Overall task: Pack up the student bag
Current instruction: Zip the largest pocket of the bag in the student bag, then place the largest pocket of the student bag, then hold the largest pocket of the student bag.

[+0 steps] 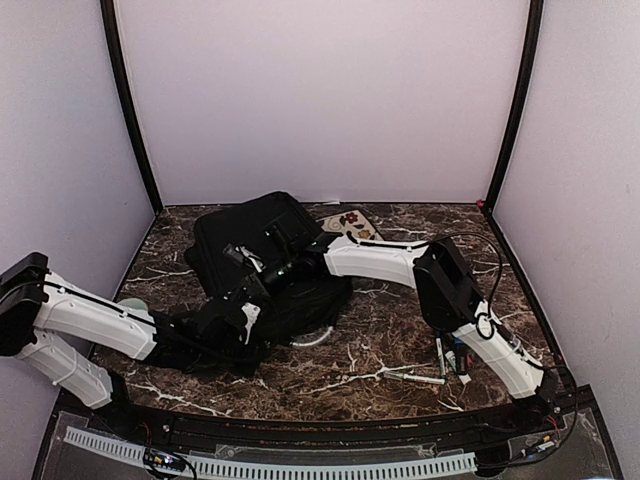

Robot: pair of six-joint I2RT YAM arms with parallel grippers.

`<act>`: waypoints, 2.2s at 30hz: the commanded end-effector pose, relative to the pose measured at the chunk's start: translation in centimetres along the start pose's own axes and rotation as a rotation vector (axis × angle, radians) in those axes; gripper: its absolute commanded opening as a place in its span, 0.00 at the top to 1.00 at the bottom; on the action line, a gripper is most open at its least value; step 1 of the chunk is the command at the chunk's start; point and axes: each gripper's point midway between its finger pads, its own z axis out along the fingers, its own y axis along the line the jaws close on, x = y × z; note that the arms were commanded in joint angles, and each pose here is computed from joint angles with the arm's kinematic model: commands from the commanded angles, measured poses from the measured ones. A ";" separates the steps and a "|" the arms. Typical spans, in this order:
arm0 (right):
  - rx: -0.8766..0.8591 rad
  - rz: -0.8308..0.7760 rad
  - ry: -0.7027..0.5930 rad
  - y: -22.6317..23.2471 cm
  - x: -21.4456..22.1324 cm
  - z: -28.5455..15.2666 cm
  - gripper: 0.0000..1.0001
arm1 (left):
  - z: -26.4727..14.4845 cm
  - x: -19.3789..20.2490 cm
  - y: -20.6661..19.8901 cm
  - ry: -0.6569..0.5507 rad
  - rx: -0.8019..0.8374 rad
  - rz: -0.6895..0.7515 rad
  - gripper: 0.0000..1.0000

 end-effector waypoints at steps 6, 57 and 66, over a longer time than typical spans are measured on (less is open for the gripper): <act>0.060 0.141 0.048 -4.7 3.9 0.4 0.66 | 2.6 -5.4 -9.3 -0.155 0.239 0.131 1.00; 0.391 -0.088 0.051 0.8 15.0 -23.7 0.59 | 2.4 -10.3 -0.9 0.037 -0.334 0.559 0.97; 0.438 -0.156 0.002 0.9 12.5 -22.9 0.61 | -0.1 -13.4 -3.8 -0.141 -0.192 0.433 1.00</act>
